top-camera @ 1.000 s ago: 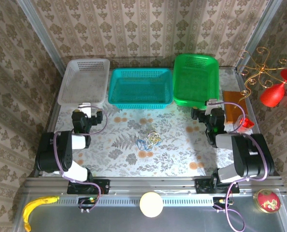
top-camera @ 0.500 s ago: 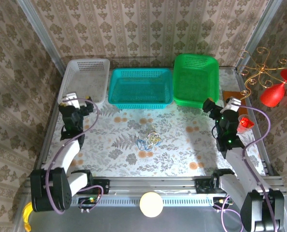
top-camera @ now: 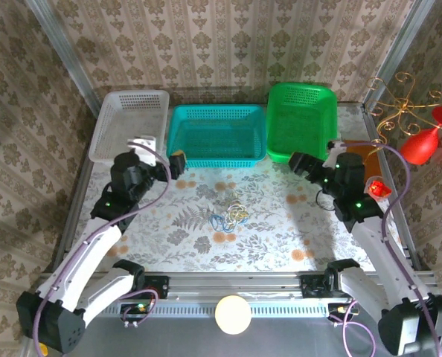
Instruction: Untangle the cables
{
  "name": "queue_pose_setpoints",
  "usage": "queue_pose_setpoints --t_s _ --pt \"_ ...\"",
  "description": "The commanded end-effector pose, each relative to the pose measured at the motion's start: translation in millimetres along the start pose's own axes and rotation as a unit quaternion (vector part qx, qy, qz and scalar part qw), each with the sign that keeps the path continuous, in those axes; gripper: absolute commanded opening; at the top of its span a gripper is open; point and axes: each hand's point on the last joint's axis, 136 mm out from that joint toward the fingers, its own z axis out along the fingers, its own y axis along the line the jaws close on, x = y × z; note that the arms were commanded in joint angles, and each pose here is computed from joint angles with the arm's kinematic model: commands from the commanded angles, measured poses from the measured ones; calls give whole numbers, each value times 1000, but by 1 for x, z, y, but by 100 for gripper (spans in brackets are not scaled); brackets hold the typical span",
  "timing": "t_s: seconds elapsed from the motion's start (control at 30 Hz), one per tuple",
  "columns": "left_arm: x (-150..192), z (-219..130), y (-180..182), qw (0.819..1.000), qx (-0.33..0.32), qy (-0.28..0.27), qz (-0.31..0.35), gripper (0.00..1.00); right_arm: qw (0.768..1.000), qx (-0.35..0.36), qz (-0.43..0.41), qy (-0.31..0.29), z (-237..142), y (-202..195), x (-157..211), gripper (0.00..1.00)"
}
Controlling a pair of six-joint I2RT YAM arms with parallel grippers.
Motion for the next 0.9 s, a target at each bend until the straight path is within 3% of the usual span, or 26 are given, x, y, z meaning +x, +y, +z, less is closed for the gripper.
queue_pose_setpoints --t_s 0.0,0.2,0.3,0.87 --pt "40 -1 -19 998 8 66 -6 100 993 0 -14 117 3 9 58 91" --pt "92 7 -37 993 -1 120 -17 100 979 -2 -25 202 20 20 131 86" --pt "110 10 -31 990 -19 134 -48 100 977 14 -25 210 29 16 144 86" --pt "106 14 -22 990 -37 117 -70 100 978 66 -60 188 139 38 101 98"
